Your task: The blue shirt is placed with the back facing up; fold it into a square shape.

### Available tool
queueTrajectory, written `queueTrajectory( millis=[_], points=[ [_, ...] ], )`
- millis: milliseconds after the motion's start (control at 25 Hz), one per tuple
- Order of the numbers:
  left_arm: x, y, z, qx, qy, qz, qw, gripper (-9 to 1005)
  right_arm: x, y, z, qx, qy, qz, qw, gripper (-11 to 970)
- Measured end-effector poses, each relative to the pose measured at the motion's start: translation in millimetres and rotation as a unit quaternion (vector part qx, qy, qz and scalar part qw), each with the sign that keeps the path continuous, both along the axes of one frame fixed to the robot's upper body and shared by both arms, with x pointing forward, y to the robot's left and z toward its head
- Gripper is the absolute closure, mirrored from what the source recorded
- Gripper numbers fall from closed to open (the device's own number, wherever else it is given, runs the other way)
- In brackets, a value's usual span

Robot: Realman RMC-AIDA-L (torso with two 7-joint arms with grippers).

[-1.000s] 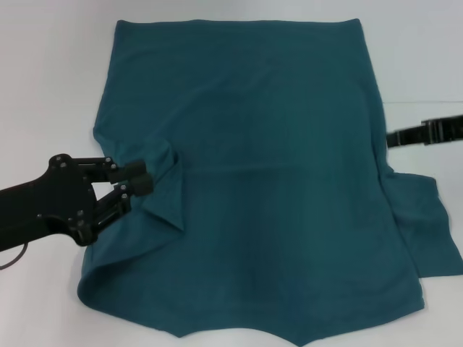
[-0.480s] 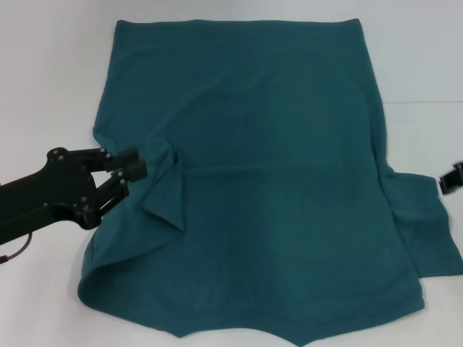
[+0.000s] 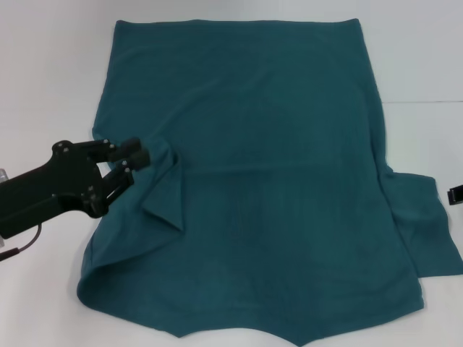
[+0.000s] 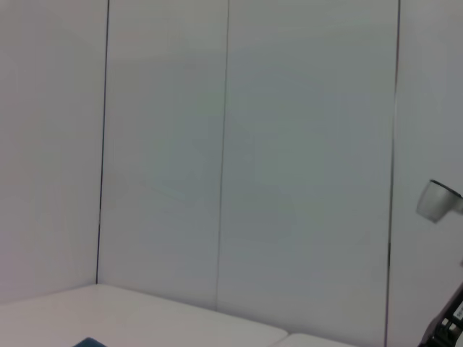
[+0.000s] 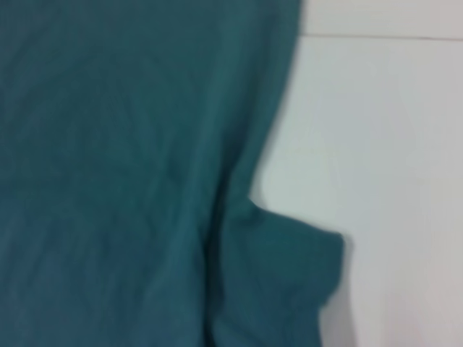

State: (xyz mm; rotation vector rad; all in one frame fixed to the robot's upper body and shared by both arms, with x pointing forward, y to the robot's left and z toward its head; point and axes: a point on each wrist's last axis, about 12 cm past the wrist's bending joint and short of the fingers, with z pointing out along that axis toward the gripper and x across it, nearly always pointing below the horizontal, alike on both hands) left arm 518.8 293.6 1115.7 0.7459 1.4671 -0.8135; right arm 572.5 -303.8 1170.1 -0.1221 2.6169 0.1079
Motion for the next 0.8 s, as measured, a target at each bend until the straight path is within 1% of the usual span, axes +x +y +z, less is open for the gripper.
queueTrajectory(
  millis=[40,280,600,800],
  points=[
    [0.4,0.0,0.6,-0.002,-0.002,0.001,1.000,810,1.5,-4.9,-4.1,0.020,-0.008,0.000,1.000,443],
    [0.7,-0.5,0.7,-0.017,-0.003,0.006,1.000,810,4.2,-18.1,-10.3,0.033,-0.012,-0.015,0.999,437],
    [-0.1,-1.7,-5.2,-0.021,0.001,0.011,1.000,809,8.0,-22.3,-28.2,0.034,0.000,-0.020,0.999,431],
    [-0.8,-1.3,-5.8,-0.023,0.001,0.013,1.000,809,10.2,-23.3,-37.9,0.036,0.003,-0.019,0.999,432]
  ],
)
